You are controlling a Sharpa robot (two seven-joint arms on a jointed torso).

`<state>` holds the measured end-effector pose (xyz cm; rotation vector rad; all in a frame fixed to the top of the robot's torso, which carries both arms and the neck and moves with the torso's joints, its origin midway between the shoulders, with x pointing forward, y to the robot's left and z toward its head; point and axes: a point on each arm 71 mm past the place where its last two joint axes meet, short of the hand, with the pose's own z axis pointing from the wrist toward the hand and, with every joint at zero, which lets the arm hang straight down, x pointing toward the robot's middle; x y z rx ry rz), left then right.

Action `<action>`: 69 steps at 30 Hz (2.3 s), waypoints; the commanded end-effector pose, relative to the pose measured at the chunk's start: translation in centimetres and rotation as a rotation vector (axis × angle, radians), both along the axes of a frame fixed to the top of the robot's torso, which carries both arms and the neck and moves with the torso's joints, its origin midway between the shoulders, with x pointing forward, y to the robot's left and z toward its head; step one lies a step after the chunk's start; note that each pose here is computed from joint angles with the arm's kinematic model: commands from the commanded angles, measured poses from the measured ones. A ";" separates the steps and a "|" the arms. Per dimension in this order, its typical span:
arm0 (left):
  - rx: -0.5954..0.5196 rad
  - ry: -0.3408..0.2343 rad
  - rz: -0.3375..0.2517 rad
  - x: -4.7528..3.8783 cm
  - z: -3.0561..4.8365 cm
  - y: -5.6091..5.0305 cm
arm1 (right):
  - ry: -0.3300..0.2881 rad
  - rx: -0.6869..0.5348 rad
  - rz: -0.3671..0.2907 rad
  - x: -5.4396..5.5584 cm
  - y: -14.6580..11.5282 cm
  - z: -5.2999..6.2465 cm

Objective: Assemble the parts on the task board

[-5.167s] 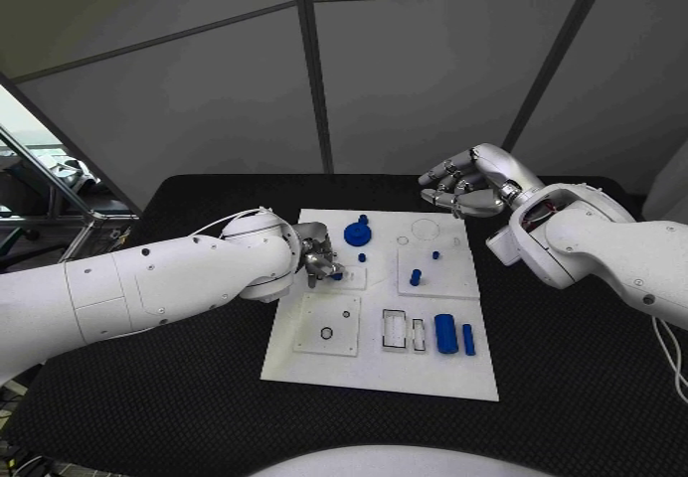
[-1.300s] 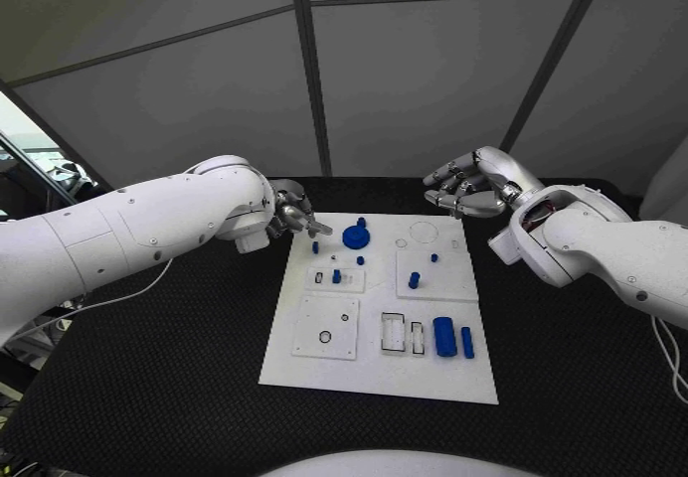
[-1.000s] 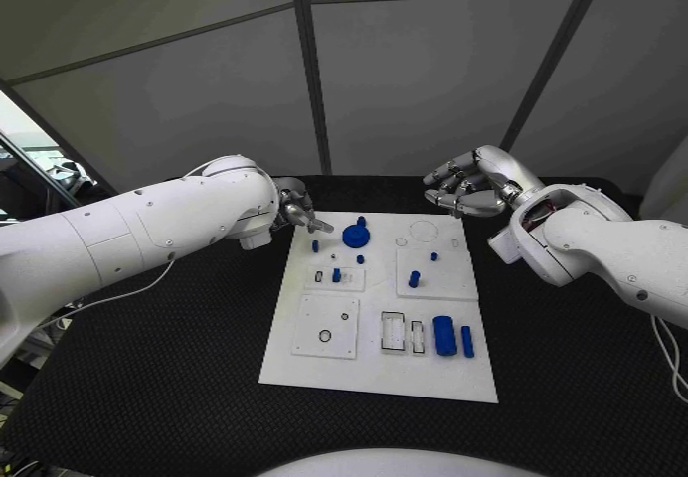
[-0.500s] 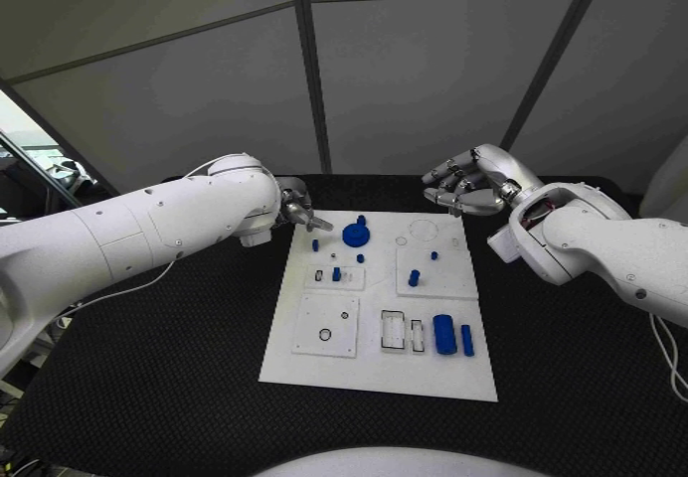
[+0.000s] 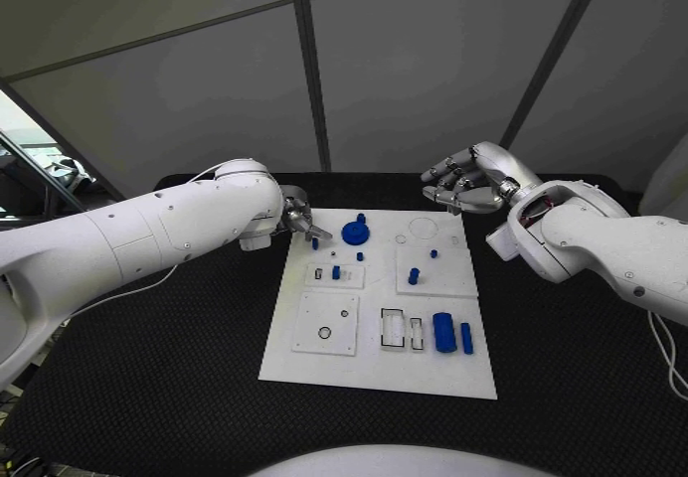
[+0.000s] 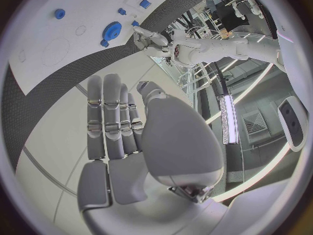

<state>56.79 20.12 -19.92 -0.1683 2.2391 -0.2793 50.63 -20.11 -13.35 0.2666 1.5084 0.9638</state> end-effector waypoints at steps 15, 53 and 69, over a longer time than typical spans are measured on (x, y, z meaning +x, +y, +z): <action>0.028 0.048 -0.019 -0.17 -0.44 -0.3 | -0.003 0.003 0.008 0.0 0.2 0.1; -0.053 0.025 0.022 -0.08 -0.26 0.4 | 0.004 -0.001 0.008 0.1 0.1 0.0; -0.181 -0.007 0.048 -1.89 0.47 1.3 | 0.007 -0.005 0.007 0.2 0.0 0.0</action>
